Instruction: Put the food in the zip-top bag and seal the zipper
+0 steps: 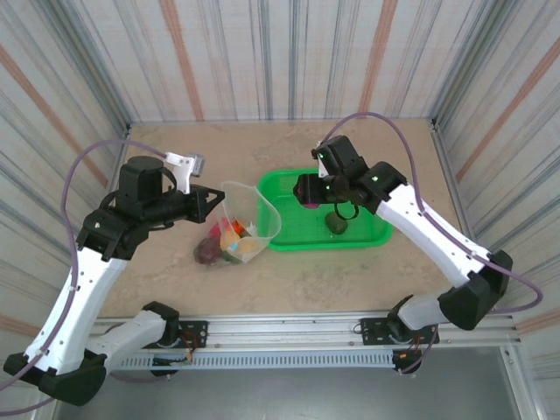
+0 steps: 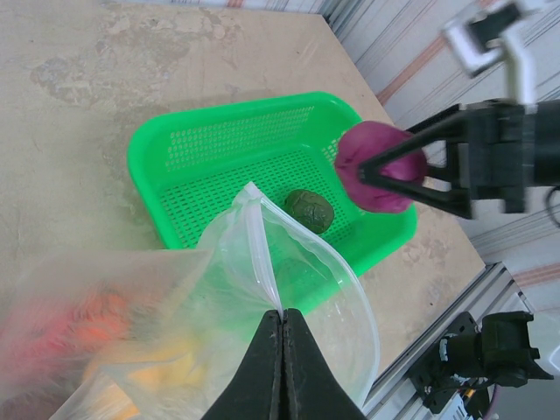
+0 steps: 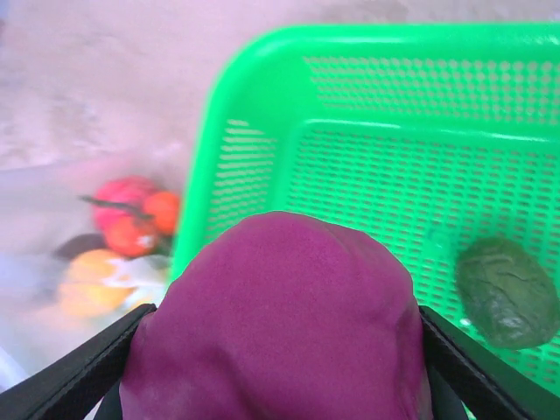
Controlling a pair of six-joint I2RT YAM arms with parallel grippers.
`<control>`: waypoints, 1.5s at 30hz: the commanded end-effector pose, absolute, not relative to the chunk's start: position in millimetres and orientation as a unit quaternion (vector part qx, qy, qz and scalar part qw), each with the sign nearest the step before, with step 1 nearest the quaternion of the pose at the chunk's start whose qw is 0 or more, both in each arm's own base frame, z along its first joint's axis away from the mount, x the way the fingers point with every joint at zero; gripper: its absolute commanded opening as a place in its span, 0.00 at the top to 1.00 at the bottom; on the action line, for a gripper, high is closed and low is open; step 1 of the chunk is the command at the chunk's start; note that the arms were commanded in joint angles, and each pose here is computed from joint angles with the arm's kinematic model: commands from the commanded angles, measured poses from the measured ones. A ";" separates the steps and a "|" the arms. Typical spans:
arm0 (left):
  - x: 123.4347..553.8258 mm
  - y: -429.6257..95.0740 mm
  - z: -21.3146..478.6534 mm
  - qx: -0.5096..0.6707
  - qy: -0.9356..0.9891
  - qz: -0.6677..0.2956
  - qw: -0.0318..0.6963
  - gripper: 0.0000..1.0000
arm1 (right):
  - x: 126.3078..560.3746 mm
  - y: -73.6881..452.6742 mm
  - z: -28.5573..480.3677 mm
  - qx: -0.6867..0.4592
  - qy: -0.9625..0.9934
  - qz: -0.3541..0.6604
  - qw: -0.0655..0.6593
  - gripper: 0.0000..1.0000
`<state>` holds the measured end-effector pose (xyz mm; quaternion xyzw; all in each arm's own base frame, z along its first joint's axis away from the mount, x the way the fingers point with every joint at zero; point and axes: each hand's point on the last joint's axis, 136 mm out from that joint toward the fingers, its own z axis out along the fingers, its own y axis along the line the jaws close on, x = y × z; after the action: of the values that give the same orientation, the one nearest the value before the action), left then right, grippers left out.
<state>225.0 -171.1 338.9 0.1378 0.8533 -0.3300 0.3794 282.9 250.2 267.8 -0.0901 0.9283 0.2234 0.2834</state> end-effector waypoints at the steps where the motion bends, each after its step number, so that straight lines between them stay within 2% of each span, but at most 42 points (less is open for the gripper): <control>1: 227.3 -170.6 350.5 0.140 0.844 -0.334 0.396 1.00 | 255.5 277.1 298.3 -0.156 0.902 0.281 0.288 0.48; 8: 227.6 -170.4 346.5 0.140 0.847 -0.332 0.392 1.00 | 219.0 334.8 323.3 -0.239 0.862 0.348 0.281 0.52; 15: 227.0 -170.3 350.1 0.139 0.844 -0.334 0.396 1.00 | 223.7 371.7 315.7 -0.251 0.859 0.360 0.263 0.56; 26: 225.3 -169.0 355.5 0.139 0.841 -0.334 0.403 1.00 | 229.3 413.8 267.9 -0.251 0.872 0.362 0.213 0.60; 40: 227.2 -169.8 354.9 0.138 0.839 -0.336 0.404 1.00 | 227.2 428.1 197.6 -0.235 0.913 0.298 0.150 0.61; 43: 227.0 -169.7 354.8 0.138 0.840 -0.336 0.404 1.00 | 226.3 427.3 190.3 -0.233 0.916 0.292 0.144 0.60; 45: 226.8 -169.9 354.8 0.138 0.840 -0.336 0.404 1.00 | 226.5 426.8 190.5 -0.232 0.917 0.292 0.144 0.47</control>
<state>225.7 -171.4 338.0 0.1371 0.8543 -0.3296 0.3778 226.0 427.5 186.8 -0.2400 0.9126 0.2982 0.1435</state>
